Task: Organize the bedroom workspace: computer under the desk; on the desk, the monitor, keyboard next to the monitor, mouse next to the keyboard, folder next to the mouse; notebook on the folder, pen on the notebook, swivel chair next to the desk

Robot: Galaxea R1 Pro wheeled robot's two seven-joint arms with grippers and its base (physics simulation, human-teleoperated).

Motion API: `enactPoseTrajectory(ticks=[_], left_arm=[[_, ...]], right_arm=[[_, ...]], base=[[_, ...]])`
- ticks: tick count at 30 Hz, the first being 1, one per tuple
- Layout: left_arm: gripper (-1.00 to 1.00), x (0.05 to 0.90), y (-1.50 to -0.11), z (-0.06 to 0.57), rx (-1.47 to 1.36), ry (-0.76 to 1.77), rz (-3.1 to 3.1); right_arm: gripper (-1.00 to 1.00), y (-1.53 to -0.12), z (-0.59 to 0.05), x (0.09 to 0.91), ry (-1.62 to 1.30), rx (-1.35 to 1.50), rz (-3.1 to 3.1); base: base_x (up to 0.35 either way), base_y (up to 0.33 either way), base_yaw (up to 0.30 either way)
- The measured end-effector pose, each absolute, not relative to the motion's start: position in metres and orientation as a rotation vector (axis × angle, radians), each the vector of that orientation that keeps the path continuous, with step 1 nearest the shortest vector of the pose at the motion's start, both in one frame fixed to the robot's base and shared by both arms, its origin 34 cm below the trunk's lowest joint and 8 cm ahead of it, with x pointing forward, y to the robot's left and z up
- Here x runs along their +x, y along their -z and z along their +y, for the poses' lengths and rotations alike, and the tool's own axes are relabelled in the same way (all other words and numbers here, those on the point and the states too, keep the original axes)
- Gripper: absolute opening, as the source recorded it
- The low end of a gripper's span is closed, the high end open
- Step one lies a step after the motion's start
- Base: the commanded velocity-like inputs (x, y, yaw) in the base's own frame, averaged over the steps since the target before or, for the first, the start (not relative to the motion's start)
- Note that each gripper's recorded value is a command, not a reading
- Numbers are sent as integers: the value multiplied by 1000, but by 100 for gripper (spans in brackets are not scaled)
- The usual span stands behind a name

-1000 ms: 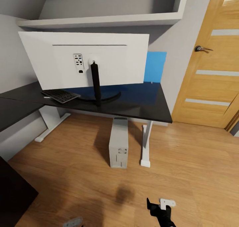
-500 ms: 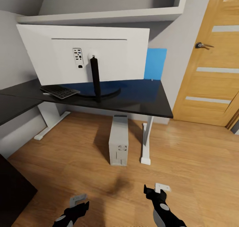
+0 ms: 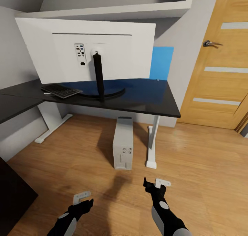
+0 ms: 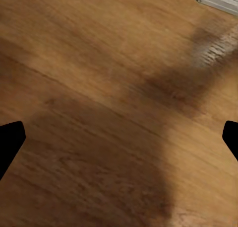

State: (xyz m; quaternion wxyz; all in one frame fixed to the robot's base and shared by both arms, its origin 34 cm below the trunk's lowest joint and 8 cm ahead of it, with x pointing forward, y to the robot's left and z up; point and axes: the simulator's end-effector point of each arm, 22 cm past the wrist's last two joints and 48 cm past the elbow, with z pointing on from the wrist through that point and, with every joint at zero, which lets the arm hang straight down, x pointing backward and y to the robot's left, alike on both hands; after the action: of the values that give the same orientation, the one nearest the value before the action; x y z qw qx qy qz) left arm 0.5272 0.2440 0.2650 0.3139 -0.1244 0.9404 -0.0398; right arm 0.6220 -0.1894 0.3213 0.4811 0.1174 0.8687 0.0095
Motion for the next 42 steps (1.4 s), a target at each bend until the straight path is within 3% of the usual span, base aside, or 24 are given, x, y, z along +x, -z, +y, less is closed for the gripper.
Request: enactPoseTrajectory(ticks=[30,42], left_arm=[[100,468,-202,276,-349,12,2607],[100,470,-203,280,-357,-3,2568]], right_arm=[[100,-303,-132,608,-107,8,2059],[100,-301,-129,605,-110,-6,2065]], base=[[3,3,0],[169,185,0]])
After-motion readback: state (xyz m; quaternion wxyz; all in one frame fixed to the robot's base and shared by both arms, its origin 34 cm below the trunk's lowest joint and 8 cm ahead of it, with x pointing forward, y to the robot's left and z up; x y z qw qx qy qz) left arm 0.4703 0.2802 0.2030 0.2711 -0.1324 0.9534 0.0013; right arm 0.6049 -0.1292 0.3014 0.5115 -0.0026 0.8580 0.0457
